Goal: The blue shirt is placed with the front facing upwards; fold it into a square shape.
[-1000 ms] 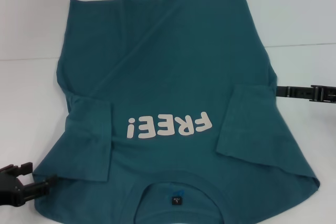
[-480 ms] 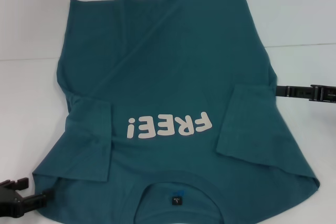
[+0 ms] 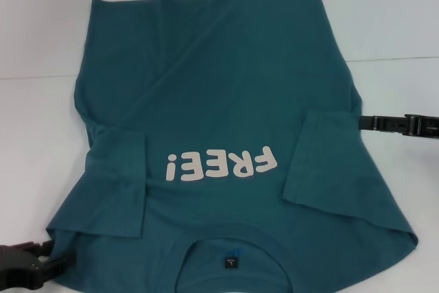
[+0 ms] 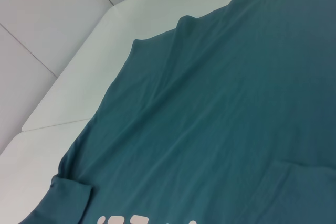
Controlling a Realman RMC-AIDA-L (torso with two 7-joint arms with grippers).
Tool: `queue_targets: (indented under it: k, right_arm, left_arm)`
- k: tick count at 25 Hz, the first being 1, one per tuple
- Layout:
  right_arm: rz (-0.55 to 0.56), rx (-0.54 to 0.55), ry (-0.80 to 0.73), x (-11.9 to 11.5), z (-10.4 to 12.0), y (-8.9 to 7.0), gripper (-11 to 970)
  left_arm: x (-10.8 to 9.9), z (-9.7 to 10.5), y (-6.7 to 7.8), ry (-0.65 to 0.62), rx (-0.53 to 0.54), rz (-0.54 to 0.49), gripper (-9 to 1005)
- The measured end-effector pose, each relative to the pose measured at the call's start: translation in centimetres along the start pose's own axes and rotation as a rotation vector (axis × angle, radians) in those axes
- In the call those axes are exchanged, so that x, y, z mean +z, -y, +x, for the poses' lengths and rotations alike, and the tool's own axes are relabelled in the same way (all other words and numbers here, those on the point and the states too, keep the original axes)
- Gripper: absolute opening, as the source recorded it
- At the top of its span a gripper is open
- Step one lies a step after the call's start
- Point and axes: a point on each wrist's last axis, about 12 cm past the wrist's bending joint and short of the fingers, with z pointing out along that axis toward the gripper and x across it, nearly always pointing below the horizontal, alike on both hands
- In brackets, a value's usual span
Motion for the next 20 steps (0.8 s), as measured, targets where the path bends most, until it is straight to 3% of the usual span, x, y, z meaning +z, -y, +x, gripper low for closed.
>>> queue_targets:
  k: [14, 17, 20]
  right_arm:
    - [-0.035, 0.044, -0.045, -0.7, 0.3, 0.0, 739]
    - [-0.048, 0.064, -0.082, -1.7, -0.6, 0.0, 740]
    - [-0.048, 0.085, -0.138, -2.9, -1.5, 0.0, 743]
  left_arm:
    - [-0.2, -1.1, 0.2, 0.021, -0.037, 0.021, 167]
    - [-0.3, -1.4, 0.3, 0.022, -0.035, 0.032, 53]
    - [-0.4, -1.9, 0.6, 0.024, -0.033, 0.056, 23]
